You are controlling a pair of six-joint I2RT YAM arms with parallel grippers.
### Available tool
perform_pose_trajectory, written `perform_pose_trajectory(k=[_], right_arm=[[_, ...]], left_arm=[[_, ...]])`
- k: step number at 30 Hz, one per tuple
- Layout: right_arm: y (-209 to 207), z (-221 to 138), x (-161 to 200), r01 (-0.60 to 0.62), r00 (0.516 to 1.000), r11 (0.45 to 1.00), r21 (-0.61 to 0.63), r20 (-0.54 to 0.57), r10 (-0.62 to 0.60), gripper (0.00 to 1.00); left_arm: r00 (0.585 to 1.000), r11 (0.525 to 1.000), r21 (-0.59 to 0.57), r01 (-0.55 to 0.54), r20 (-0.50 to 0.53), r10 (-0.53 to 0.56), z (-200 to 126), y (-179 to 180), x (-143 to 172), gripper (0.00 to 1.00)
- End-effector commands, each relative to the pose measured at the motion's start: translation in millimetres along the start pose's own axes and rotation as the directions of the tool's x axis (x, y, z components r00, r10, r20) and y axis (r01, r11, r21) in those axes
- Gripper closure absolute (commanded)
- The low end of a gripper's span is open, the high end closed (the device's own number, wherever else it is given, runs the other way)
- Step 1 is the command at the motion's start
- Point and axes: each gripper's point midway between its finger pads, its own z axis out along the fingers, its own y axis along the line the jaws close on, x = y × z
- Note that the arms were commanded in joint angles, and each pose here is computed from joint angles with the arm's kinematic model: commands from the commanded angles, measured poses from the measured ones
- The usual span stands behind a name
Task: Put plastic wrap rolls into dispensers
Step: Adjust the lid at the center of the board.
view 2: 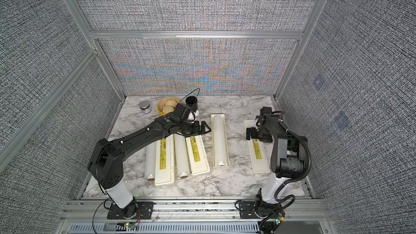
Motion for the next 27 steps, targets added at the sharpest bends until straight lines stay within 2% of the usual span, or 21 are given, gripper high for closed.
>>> perform_pose_trajectory(k=[1,9,13,21,24,27], right_arm=[[2.5,8.3,-7.0,0.039,0.999,0.999,-0.024,-0.007,-0.039,0.01],[-5.2,21.7,-0.7,0.060,0.997,0.991,0.123,-0.054,-0.053,0.01],[6.2,24.8,3.4,0.035,0.998,0.989,0.146,-0.060,-0.027,0.02],[32.2,31.9,21.3,-0.021,0.997,0.992,0.122,-0.071,0.029,0.09],[40.4,23.4,22.8,-0.015,0.998,0.995,0.097,-0.059,0.021,0.08],[34.0,13.3,24.0,-0.013,0.998,0.992,0.127,-0.052,0.020,0.02]], left_arm=[[1.000,1.000,0.003,0.001,-0.011,-0.001,-0.1,-0.7,2.7,0.02],[1.000,1.000,0.004,0.003,-0.011,-0.003,2.7,0.2,3.1,0.02],[1.000,1.000,0.013,0.001,-0.005,-0.001,2.6,-2.3,0.8,0.02],[1.000,1.000,0.025,-0.003,0.005,0.003,1.3,-8.1,-3.3,0.02],[1.000,1.000,0.024,-0.001,0.002,0.001,2.2,-7.3,-2.4,0.02],[1.000,1.000,0.023,-0.001,0.000,0.001,2.4,-6.8,-1.5,0.02]])
